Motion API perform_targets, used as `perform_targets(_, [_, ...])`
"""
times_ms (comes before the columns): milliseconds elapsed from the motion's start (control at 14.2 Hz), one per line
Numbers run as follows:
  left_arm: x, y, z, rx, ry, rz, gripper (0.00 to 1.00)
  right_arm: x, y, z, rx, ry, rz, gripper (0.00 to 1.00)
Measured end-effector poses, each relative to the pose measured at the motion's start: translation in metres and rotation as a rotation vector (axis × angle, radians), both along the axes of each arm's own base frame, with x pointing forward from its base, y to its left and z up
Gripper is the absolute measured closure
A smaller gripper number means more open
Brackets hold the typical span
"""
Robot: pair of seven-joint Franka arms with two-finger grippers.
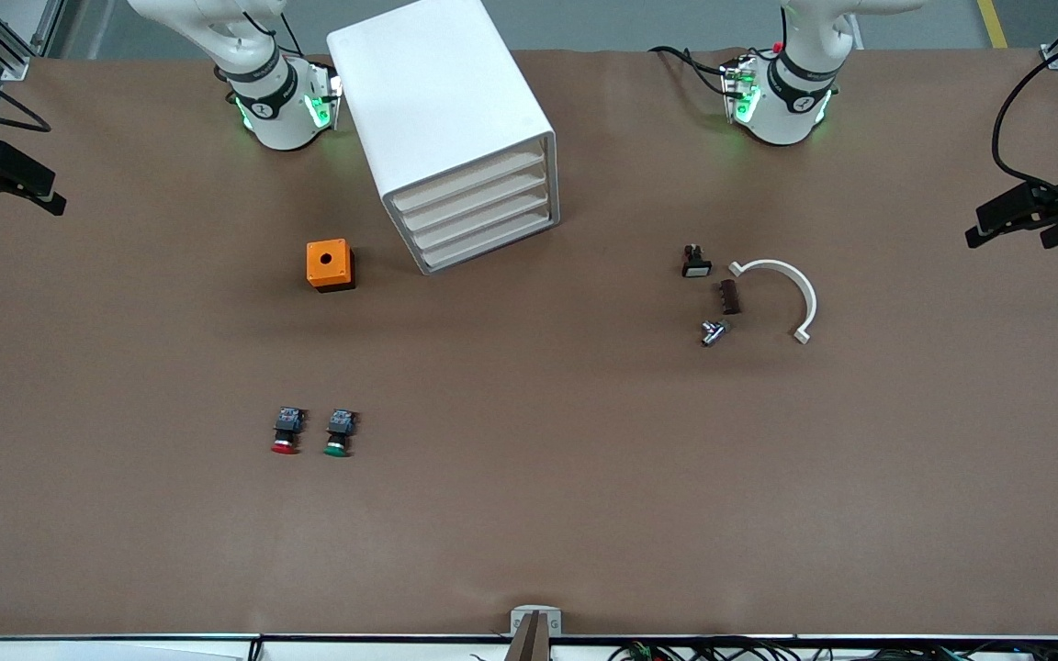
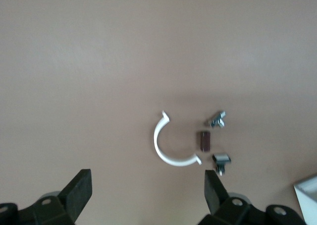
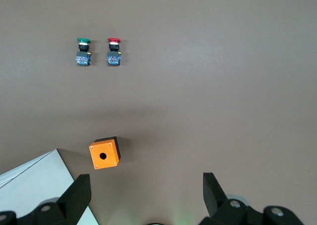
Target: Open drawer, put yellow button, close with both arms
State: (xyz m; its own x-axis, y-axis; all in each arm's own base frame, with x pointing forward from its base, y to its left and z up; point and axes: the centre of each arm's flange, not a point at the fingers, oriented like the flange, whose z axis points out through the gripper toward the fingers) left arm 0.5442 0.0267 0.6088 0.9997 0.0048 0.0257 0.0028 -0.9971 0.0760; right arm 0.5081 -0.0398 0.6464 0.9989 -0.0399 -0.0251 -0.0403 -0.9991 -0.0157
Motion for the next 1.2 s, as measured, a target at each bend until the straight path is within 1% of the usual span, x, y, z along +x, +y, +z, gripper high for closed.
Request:
perform_targets(212, [0.008, -0.023, 0.018, 0.011, -0.06, -0.041, 0.0, 0.0, -0.001, 0.0, 0.0, 0.0, -0.001, 0.0])
perform_targets(424, [0.009, -0.042, 0.031, 0.019, -0.089, -0.073, 0.0, 0.0, -0.001, 0.0, 0.0, 0.001, -0.002, 0.0])
perform_targets(635, [0.009, -0.046, 0.036, 0.029, -0.097, -0.079, 0.0, 0.0, -0.001, 0.0, -0.001, 0.001, -0.002, 0.0])
perform_targets(847, [0.008, -0.045, 0.035, 0.03, -0.085, -0.077, 0.0, 0.0, -0.001, 0.0, -0.001, 0.001, -0.002, 0.0])
perform_targets(1200, [0.008, -0.046, 0.035, 0.03, -0.084, -0.078, 0.0, 0.0, -0.001, -0.001, -0.001, 0.001, -0.002, 0.0])
